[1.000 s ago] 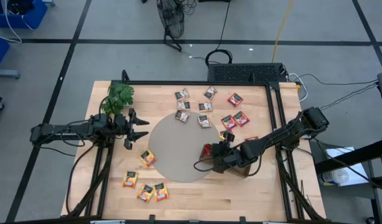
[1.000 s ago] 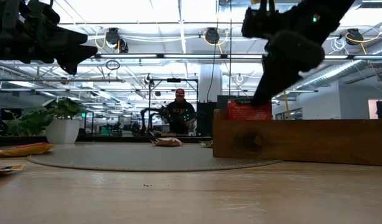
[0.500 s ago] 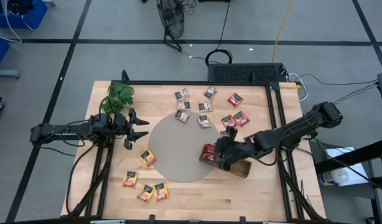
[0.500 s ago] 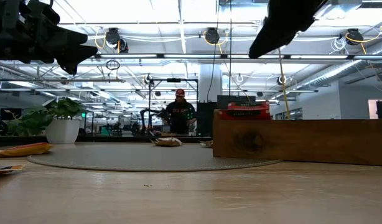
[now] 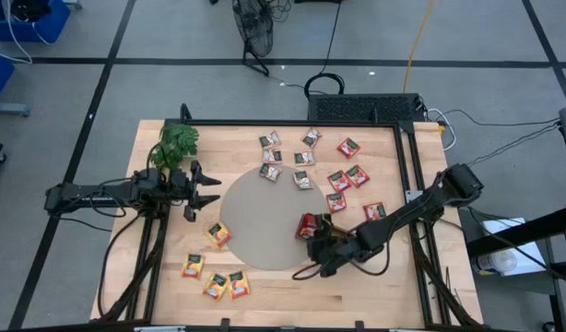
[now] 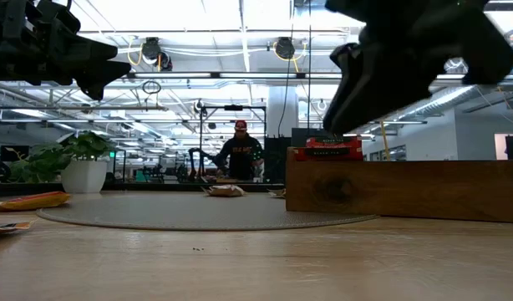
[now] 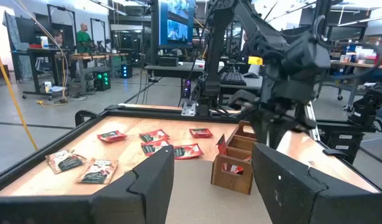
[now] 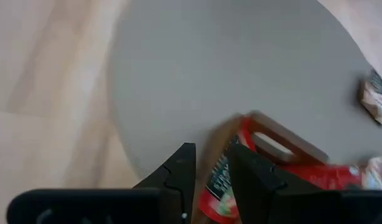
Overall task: Pick & Place Tea
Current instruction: Put the red tea bag into the left section of the wooden organizer
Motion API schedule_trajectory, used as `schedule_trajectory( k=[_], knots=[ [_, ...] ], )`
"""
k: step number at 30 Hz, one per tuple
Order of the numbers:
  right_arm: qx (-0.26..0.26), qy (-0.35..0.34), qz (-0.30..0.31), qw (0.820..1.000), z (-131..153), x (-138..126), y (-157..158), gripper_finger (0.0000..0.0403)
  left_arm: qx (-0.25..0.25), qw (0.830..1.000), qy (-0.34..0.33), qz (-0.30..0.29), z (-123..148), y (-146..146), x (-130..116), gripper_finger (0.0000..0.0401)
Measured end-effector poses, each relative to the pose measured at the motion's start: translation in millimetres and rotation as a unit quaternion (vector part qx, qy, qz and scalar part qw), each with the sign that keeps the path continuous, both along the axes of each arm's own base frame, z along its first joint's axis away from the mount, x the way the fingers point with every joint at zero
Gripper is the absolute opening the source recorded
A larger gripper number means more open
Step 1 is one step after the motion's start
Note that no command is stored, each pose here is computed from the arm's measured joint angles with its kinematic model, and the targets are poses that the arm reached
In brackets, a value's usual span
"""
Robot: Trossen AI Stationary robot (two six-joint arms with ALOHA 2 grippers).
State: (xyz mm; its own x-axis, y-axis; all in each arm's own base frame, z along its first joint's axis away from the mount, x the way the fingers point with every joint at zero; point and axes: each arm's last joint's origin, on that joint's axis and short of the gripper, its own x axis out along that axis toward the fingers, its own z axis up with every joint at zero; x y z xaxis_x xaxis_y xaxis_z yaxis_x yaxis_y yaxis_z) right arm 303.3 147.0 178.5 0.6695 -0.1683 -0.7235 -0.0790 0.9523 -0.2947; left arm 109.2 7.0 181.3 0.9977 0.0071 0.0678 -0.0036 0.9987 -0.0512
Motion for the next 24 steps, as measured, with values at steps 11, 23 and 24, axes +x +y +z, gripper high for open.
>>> schedule_trajectory(
  k=[11, 23, 24],
  knots=[
    [-0.007, 0.028, -0.026, 0.999, -5.1, -5.5, -2.8, 0.0099, 0.0, 1.0, 0.0, 0.0, -0.1, 0.0, 0.0, 0.0214],
    [0.01, 0.044, -0.026, 0.999, -6.7, -7.4, -2.6, 0.0107, 0.0, 1.0, 0.0, 0.0, 0.0, 0.0, 0.0, 0.0214],
    [0.014, 0.046, -0.025, 0.999, -6.8, -7.4, -2.4, 0.0107, 0.0, 1.0, 0.0, 0.0, 0.0, 0.0, 0.0, 0.0214]
  ],
)
